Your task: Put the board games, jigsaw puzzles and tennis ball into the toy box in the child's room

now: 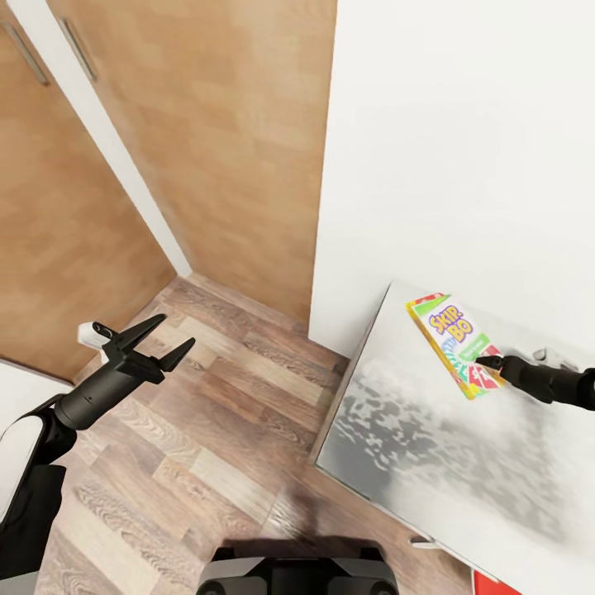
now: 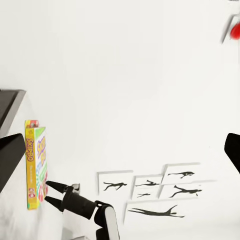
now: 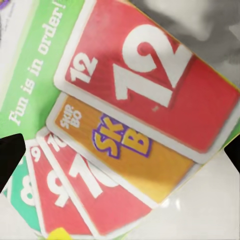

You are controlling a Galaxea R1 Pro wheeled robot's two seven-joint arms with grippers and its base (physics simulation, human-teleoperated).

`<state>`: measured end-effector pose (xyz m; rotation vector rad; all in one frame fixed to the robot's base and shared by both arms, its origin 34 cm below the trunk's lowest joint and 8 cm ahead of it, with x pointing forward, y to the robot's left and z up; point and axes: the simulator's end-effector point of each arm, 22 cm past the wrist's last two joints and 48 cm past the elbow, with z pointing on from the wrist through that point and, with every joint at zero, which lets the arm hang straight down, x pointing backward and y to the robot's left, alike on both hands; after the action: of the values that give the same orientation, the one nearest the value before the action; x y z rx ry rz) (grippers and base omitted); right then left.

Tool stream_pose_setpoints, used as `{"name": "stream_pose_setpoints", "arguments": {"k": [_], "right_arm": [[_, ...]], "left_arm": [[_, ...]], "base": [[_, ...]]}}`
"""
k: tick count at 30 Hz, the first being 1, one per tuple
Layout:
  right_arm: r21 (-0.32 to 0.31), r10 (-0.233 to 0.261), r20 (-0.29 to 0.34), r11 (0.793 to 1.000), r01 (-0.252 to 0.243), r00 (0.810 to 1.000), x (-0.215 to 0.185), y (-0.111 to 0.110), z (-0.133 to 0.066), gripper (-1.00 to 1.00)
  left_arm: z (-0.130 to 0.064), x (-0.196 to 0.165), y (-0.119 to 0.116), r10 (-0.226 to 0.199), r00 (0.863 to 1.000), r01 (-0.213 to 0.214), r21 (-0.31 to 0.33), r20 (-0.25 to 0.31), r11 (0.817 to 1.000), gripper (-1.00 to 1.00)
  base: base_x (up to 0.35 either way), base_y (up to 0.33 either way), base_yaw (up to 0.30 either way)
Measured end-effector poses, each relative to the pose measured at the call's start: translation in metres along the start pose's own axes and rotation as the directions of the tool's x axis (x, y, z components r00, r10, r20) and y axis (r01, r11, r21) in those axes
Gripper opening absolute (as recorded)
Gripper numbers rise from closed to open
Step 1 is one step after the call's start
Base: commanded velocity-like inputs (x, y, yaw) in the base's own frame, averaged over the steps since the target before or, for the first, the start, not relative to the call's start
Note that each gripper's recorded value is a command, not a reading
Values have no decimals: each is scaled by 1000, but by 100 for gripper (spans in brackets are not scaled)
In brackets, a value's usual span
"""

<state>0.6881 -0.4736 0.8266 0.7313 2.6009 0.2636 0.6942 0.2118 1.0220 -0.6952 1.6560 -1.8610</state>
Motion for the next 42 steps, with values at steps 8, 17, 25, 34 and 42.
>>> {"name": "stream_pose_setpoints", "arguments": {"k": [8,17,25,34,42], "right_arm": [[-5,0,12,1000,0,1000,-7,3,-2,100],[-5,-1,19,1000,1,1000,-11,3,-3,100],[-3,-8,26,1000,8,1000,-14,4,-4,100],[-2,-10,29,1000,10,1000,-15,5,-5,100],[0,-10,29,1000,10,1000,-15,4,-5,100]], "left_arm": [[0,0,1,-1,1000,1,-1,-1,1000,100],[0,0,0,-1,1000,1,-1,-1,1000,100],[0,0,1,-1,1000,1,-1,-1,1000,100],[0,1,1,-1,1000,1,-1,-2,1000,100],[0,1,1,-2,1000,2,-2,-2,1000,100]], "base": [[0,0,39],[0,0,7],[0,0,32],[0,0,221],[0,0,213]]}}
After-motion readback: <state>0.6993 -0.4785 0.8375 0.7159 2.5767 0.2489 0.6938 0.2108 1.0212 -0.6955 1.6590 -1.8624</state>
